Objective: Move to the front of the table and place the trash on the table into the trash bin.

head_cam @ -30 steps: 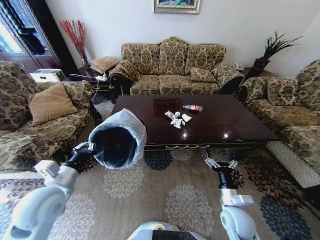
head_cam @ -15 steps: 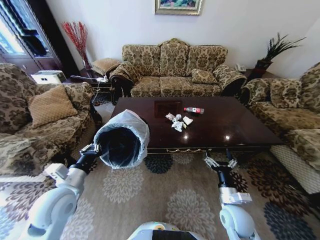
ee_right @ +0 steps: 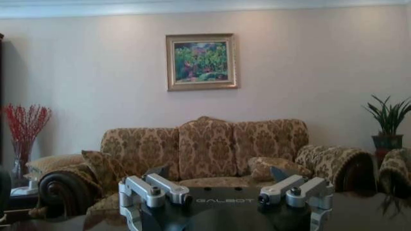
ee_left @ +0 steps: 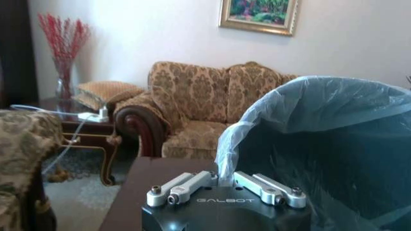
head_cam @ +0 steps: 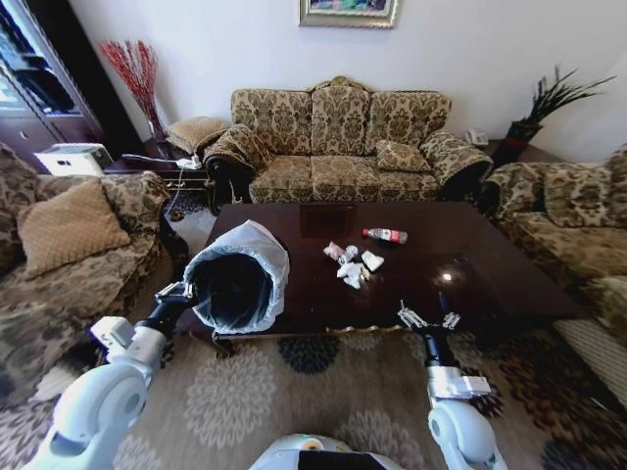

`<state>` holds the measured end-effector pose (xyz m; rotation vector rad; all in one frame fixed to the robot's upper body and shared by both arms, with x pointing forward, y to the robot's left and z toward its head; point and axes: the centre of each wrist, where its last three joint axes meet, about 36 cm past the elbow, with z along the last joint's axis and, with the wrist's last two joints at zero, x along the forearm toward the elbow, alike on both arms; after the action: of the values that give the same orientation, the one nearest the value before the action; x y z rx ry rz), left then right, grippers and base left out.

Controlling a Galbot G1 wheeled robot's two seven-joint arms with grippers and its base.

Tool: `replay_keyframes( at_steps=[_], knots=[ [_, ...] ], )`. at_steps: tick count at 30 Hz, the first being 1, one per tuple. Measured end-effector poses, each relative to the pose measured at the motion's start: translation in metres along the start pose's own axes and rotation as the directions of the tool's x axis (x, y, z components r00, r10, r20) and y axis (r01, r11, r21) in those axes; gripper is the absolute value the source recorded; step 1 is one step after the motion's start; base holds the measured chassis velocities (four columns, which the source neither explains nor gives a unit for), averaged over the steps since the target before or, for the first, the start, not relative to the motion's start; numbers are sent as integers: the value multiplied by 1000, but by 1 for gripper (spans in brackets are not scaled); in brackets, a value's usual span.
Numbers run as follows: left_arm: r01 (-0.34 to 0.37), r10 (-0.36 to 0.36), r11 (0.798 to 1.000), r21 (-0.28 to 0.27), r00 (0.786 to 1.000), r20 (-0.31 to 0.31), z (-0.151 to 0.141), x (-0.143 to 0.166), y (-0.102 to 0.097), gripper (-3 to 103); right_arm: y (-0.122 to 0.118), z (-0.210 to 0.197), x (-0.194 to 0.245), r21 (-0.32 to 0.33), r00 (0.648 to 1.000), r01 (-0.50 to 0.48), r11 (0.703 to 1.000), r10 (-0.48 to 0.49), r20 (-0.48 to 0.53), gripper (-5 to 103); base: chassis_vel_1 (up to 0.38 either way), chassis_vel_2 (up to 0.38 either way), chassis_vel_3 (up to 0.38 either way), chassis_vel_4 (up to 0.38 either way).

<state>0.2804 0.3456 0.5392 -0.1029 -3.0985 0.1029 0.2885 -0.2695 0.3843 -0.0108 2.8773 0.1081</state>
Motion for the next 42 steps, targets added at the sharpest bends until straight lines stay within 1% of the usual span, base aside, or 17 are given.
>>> replay_keyframes(
  at_steps=[4, 42],
  knots=[
    [0, 0, 1000, 0, 1000, -1, 0, 0, 0, 0, 0, 0, 0, 0, 1000, 1, 1000, -1, 0, 100, -98, 87, 40, -21],
    [1, -1, 1000, 2, 1000, -2, 0, 0, 0, 0, 0, 0, 0, 0, 1000, 1, 1000, -1, -1, 100, 7, -7, -9, 8]
  ],
)
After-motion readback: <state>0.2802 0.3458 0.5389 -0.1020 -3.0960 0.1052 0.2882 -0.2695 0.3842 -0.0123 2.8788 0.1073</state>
